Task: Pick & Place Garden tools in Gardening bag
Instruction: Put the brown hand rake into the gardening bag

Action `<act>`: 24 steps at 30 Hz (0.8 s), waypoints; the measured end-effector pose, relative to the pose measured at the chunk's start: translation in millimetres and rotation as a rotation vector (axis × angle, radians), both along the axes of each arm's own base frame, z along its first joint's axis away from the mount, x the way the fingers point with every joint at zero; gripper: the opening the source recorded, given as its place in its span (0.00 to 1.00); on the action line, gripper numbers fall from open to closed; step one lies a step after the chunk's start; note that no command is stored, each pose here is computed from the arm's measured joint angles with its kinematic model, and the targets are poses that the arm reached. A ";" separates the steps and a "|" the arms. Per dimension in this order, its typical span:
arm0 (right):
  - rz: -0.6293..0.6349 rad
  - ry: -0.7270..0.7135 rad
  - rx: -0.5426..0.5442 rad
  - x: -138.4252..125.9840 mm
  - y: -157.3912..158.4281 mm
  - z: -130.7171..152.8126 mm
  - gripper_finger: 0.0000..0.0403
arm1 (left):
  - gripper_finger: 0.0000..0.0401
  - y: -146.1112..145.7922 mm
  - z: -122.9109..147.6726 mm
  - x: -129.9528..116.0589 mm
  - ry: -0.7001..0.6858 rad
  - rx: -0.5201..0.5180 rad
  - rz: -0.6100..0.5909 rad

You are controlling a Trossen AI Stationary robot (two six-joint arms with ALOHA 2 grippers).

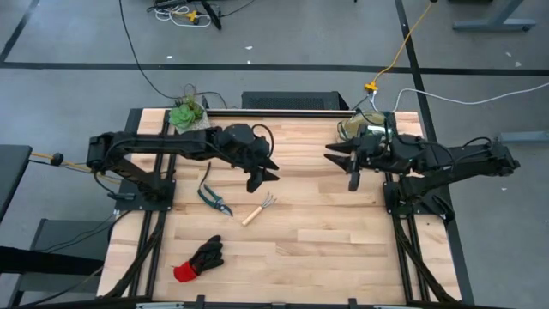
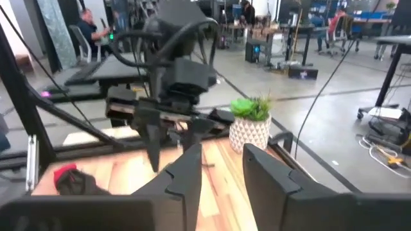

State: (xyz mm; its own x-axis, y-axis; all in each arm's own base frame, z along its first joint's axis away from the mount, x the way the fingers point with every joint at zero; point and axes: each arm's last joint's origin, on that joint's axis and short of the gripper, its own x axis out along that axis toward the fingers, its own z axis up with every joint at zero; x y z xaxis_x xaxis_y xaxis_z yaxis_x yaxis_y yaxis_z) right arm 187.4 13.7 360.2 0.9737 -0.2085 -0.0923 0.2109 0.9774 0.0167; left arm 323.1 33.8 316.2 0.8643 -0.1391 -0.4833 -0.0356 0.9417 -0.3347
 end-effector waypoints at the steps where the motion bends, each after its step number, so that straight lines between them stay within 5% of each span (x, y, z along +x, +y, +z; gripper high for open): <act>1: -0.001 0.013 0.004 0.3 0.1 -1.5 0.31 | 0.49 -1.6 -1.2 -0.1 0.010 -0.002 -0.004; 11: -0.006 0.081 0.037 0.4 0.1 -9.1 0.43 | 0.49 -7.9 -16.2 2.6 0.123 -0.052 0.018; 24: -0.058 0.080 0.024 0.1 -1.5 -9.0 0.44 | 0.49 -36.4 -40.6 -8.5 0.395 0.056 0.056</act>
